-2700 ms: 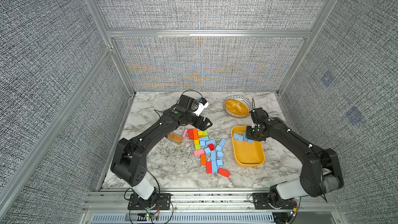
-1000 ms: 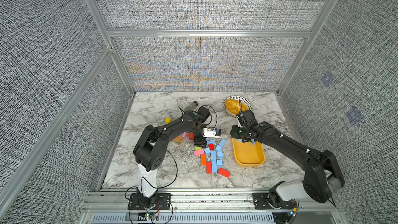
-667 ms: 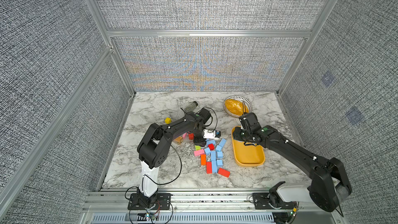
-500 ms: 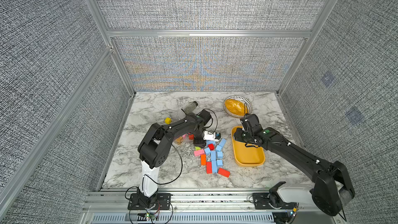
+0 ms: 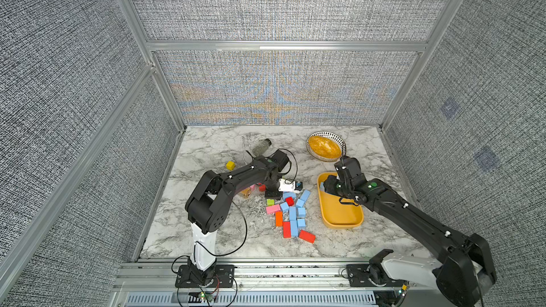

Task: Pick out the blue building blocks
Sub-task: Pick up the building block from the center of the board, then place the building block in the storage box.

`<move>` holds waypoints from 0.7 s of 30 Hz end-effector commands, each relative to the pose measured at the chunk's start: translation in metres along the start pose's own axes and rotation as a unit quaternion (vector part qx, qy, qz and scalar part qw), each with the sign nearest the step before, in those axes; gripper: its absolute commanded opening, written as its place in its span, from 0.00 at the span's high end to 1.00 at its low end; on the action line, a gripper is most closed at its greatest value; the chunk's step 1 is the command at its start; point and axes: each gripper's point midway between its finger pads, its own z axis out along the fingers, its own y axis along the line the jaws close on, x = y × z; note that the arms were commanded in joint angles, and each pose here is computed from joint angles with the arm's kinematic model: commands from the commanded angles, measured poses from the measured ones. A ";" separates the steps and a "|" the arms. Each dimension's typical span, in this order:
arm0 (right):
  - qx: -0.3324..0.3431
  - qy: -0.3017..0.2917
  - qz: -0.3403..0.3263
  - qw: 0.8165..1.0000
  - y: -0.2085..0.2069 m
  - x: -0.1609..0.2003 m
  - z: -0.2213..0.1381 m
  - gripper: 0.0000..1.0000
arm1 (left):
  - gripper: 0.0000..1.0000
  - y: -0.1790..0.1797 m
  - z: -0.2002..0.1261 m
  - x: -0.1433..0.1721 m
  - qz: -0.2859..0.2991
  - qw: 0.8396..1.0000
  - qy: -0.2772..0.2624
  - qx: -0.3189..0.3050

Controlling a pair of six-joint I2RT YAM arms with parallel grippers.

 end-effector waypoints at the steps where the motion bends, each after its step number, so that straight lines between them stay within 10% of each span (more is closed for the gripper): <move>1: -0.043 -0.023 0.007 0.999 0.016 -0.011 -0.006 0.56 | 0.77 0.005 -0.019 -0.020 0.001 0.999 -0.048 -0.019; 10: -0.194 0.053 -0.018 0.979 0.068 0.009 -0.006 0.54 | 0.79 -0.024 -0.094 -0.071 -0.001 0.967 -0.251 -0.049; 21: -0.326 0.075 -0.032 0.942 0.109 0.033 -0.034 0.49 | 0.79 -0.026 -0.114 -0.082 0.014 0.946 -0.309 -0.095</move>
